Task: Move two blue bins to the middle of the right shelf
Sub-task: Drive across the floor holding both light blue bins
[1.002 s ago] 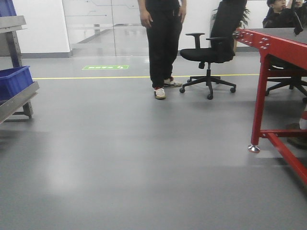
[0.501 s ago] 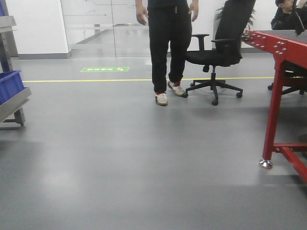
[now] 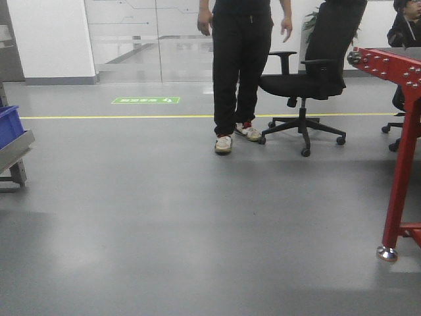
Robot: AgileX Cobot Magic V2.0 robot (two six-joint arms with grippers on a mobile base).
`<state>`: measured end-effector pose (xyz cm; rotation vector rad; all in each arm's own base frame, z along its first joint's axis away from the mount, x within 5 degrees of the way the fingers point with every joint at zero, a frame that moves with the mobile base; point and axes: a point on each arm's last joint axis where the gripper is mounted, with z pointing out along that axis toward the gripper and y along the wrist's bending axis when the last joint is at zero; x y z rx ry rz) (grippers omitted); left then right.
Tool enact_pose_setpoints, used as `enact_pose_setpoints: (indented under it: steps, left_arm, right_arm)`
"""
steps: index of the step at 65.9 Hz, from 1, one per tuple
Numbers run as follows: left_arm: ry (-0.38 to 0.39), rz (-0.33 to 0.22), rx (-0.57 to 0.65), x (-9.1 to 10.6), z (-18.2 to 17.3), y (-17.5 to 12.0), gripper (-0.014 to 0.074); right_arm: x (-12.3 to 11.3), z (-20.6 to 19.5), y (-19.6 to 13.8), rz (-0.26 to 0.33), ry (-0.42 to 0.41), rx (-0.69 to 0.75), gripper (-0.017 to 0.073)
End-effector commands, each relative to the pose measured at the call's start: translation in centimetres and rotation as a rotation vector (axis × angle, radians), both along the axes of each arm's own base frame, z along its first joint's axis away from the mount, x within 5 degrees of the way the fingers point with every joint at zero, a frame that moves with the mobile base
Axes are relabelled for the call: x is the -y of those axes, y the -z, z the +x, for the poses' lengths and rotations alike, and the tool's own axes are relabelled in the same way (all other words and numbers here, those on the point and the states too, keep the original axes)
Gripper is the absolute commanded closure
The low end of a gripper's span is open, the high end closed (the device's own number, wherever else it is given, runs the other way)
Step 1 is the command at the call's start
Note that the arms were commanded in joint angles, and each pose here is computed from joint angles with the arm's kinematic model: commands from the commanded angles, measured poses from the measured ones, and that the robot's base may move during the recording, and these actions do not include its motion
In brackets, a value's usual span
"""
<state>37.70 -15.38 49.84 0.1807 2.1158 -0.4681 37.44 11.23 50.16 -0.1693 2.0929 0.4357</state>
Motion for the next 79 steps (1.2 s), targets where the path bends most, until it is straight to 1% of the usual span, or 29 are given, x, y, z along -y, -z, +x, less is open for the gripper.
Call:
enact_pose_setpoints:
  steps: [1,79]
  left_arm:
    - [0.102,-0.1,0.076,0.97,-1.98,-2.34,0.0704]
    - [0.102,-0.1,0.076,0.97,-1.98,-2.34,0.0704]
  right_arm:
    - [0.1,-0.07,-2.57,0.093,0.024,0.197,0.0713]
    - [0.1,-0.07,-2.57,0.093,0.024,0.197,0.0713]
